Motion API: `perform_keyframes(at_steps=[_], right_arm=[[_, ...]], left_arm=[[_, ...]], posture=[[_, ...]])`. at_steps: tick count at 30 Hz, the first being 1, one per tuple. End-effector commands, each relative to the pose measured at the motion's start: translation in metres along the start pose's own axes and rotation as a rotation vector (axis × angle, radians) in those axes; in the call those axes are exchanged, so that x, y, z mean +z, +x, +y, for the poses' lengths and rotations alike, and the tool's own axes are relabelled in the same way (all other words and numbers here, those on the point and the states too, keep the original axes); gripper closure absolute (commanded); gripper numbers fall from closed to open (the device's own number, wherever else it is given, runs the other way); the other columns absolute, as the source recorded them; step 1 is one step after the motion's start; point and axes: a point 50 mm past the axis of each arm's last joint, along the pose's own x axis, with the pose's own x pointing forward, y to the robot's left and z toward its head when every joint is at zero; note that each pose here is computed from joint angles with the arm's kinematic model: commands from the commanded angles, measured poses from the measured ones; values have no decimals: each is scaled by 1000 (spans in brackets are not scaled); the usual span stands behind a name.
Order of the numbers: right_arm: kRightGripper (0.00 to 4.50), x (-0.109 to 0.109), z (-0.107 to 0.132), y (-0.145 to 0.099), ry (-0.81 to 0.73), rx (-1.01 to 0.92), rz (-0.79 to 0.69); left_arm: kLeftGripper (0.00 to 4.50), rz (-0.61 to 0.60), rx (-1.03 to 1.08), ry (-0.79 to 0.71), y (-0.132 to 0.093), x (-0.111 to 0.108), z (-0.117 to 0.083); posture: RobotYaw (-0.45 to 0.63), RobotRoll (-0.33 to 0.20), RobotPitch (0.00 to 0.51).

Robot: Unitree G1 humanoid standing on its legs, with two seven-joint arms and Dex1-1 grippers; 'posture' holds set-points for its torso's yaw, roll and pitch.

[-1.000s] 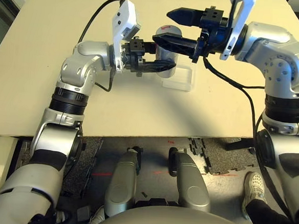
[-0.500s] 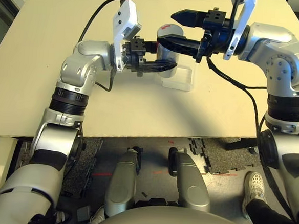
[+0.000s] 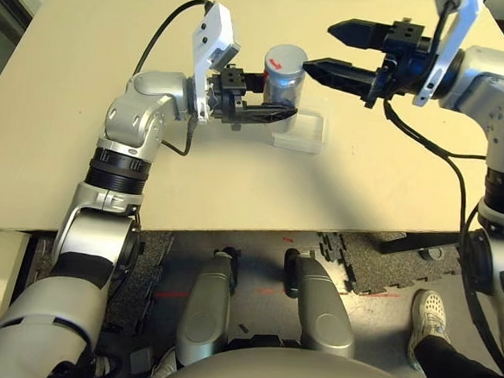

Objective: Pour the medicine from the bottle into the box.

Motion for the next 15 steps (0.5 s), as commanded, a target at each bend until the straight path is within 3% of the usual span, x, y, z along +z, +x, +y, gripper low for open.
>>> perform_keyframes(at_steps=[1,15], right_arm=[[0,4,9,-5,-7,44,-2],[0,16,26,20,-15,158,-37]], left_arm=[[2041,-5,-17,23,1,3,-1],[2041,-9,-25,27,5,4,-1]], posture=[[-4,0,210],[-9,0,208]])
